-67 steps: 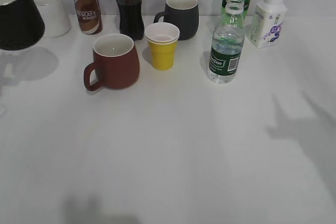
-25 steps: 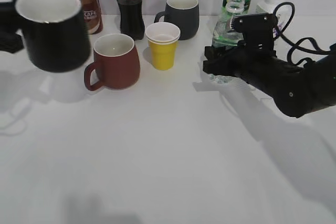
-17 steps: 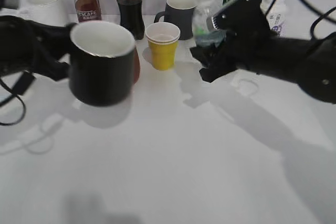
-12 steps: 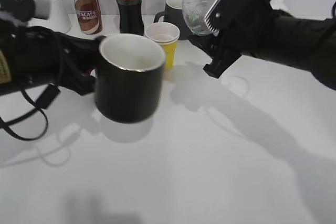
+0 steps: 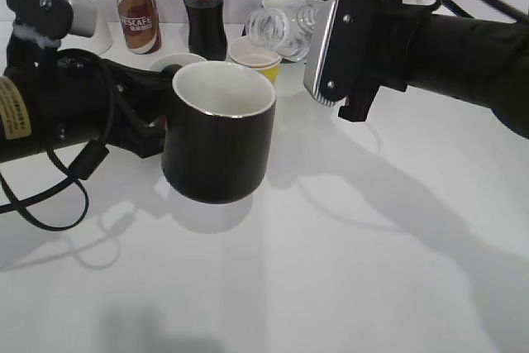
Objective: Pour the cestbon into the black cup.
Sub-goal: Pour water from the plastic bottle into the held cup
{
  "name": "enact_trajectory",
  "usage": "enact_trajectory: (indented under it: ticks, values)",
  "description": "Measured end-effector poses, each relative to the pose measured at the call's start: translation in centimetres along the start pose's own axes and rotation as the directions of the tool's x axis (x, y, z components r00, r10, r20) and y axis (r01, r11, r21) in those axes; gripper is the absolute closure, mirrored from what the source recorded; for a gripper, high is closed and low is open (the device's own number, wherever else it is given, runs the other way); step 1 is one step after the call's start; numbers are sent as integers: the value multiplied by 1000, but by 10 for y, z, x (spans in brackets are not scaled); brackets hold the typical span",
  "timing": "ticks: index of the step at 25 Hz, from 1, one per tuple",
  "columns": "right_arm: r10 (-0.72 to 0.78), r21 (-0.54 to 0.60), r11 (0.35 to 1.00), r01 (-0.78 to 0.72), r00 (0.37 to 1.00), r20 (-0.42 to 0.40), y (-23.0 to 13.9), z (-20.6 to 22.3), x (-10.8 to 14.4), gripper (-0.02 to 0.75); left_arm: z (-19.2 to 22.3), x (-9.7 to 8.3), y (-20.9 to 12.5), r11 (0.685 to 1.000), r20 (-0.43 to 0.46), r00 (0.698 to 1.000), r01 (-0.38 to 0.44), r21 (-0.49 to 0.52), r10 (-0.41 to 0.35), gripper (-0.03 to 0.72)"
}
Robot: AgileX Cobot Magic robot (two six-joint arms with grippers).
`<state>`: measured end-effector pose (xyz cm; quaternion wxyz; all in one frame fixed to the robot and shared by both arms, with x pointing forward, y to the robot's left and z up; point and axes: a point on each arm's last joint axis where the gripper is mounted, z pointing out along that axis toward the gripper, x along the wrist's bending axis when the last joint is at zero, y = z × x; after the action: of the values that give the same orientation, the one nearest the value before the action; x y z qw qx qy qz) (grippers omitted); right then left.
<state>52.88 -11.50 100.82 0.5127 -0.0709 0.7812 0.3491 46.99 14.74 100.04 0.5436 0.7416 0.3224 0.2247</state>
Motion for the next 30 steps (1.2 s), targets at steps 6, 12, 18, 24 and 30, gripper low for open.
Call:
enact_trajectory:
  ticks: [6,12,18,24,30]
  values:
    - [-163,-17,986,163,986,36,2,0,-3,288,1,-4,0,1000,18,1000,-20,5,20,641]
    - [-283,-27,958,286,955,84,5,0,-7,288,2,-11,-1,999,46,998,-41,15,40,641]
    - [-332,-23,941,337,937,110,5,0,-9,288,5,-20,-6,997,76,996,-60,47,56,641]
    - [-402,-20,913,408,906,129,7,-1,-10,288,5,-20,-7,997,74,996,-62,55,58,641]
    - [-445,-16,892,451,885,136,7,-1,-11,288,5,-19,-8,996,68,996,-62,67,58,641]
